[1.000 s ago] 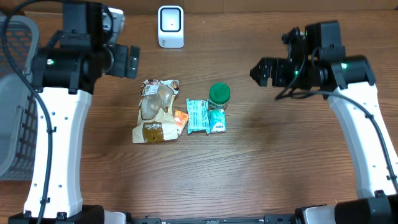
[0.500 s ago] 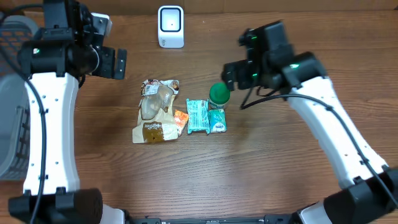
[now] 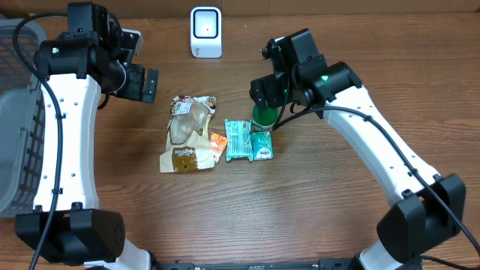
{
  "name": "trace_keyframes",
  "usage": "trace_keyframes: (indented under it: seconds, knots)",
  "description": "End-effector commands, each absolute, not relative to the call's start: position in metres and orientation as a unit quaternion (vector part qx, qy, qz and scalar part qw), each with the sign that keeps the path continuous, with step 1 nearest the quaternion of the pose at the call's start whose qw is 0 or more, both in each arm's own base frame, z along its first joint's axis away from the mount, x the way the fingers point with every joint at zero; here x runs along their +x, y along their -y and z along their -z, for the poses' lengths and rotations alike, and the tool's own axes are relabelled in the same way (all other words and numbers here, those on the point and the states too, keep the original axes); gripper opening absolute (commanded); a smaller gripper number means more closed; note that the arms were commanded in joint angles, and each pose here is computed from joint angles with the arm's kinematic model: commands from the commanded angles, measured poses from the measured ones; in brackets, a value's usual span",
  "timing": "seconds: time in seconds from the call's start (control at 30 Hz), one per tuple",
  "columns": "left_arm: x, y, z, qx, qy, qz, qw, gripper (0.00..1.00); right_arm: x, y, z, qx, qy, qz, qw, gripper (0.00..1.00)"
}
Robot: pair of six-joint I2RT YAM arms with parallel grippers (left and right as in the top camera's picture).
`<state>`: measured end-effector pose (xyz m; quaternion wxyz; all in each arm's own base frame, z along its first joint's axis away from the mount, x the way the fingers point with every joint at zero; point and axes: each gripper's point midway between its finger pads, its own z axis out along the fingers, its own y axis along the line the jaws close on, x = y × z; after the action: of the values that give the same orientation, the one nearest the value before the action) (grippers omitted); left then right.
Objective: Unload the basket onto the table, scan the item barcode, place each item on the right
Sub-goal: 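Move the right gripper over the green-lidded jar, then lower the right gripper and grasp the green-lidded jar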
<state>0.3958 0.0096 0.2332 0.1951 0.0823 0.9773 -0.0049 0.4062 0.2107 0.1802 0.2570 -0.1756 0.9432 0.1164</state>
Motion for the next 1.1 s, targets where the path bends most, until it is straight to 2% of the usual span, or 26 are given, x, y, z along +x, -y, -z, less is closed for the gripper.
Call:
trace_keyframes:
  seconds: [0.0,0.13,0.23,0.3,0.5,0.67,0.87,1.07]
  knots:
    - [0.397,-0.007,-0.234,0.090,-0.976,0.012,0.196,1.00,0.413,-0.205,-0.182,-0.141,-0.950,-0.105,0.260,0.87]
    - [0.397,-0.007,-0.234,0.090,-0.976,0.012,0.196,1.00,0.408,-0.202,-0.178,-0.113,-0.957,-0.106,0.244,0.88]
    - [0.397,-0.007,-0.234,0.090,-0.976,0.012,0.196,1.00,0.402,-0.202,-0.175,-0.113,-0.961,-0.109,0.230,0.96]
    - [0.397,-0.007,-0.234,0.090,-0.976,0.012,0.197,1.00,0.392,-0.204,-0.171,-0.118,-0.964,-0.121,0.207,0.96]
    - [0.397,-0.007,-0.234,0.090,-0.976,0.012,0.196,0.99,0.385,-0.202,-0.168,-0.115,-0.968,-0.120,0.190,0.83]
    - [0.397,-0.007,-0.234,0.090,-0.976,0.012,0.196,1.00,0.390,-0.193,-0.178,-0.059,-0.973,-0.102,0.198,0.84]
    - [0.397,-0.007,-0.234,0.090,-0.976,0.012,0.196,0.99,0.395,-0.196,-0.205,-0.044,-0.969,-0.113,0.216,0.83]
    - [0.397,-0.007,-0.234,0.091,-0.976,0.012,0.196,1.00,0.414,-0.208,-0.177,-0.052,-0.970,-0.110,0.211,0.84]
